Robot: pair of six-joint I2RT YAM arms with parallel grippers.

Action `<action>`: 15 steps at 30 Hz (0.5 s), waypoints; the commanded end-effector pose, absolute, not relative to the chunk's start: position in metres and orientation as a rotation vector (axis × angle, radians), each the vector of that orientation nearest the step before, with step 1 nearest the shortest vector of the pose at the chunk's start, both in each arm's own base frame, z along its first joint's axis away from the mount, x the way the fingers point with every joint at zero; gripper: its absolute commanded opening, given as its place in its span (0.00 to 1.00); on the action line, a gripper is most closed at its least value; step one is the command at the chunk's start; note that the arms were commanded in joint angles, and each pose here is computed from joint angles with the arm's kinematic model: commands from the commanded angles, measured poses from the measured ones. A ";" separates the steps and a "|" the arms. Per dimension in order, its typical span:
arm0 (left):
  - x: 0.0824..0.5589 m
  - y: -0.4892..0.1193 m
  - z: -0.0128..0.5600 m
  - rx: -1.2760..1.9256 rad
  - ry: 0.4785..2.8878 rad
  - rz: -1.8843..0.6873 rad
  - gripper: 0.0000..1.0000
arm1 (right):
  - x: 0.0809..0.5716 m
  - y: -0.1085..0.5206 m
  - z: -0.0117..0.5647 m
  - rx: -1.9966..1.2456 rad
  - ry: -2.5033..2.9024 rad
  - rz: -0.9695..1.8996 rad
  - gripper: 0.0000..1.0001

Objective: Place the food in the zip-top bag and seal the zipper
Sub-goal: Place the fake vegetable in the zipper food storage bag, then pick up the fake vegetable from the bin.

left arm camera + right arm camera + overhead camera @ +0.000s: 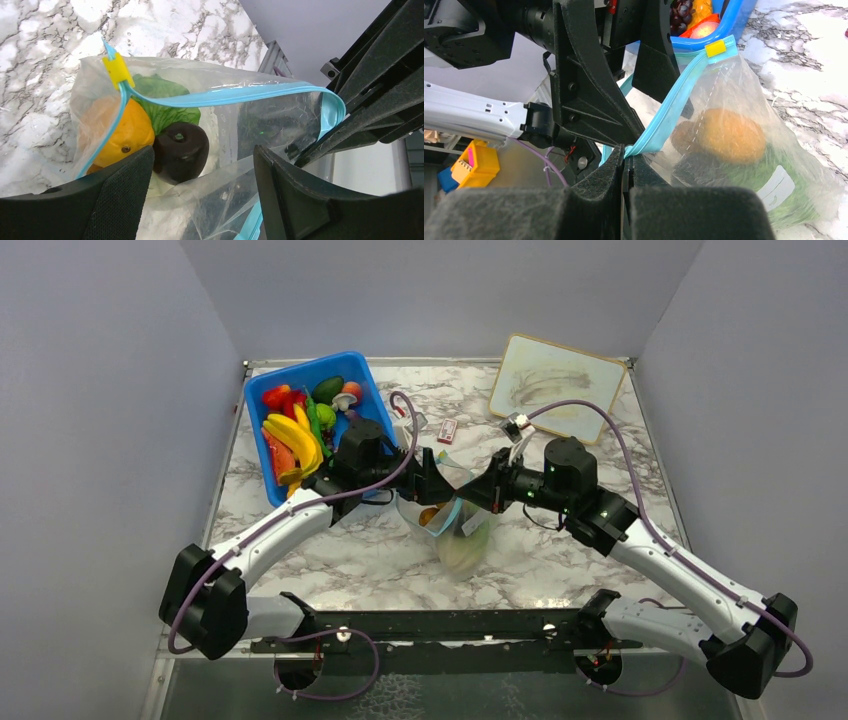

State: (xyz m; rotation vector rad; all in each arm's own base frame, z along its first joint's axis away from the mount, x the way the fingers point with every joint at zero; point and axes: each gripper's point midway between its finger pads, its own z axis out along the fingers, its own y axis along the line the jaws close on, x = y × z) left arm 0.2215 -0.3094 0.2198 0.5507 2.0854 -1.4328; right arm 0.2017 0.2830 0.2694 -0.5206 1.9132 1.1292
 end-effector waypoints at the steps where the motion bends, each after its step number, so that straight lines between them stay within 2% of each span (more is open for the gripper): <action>1: 0.227 -0.306 0.248 0.583 2.000 -1.354 0.74 | 0.205 0.279 0.283 -0.491 1.857 1.119 0.01; 15: 0.270 -0.262 0.273 0.447 1.986 -0.905 0.68 | 0.214 0.262 0.270 -0.412 1.932 0.996 0.01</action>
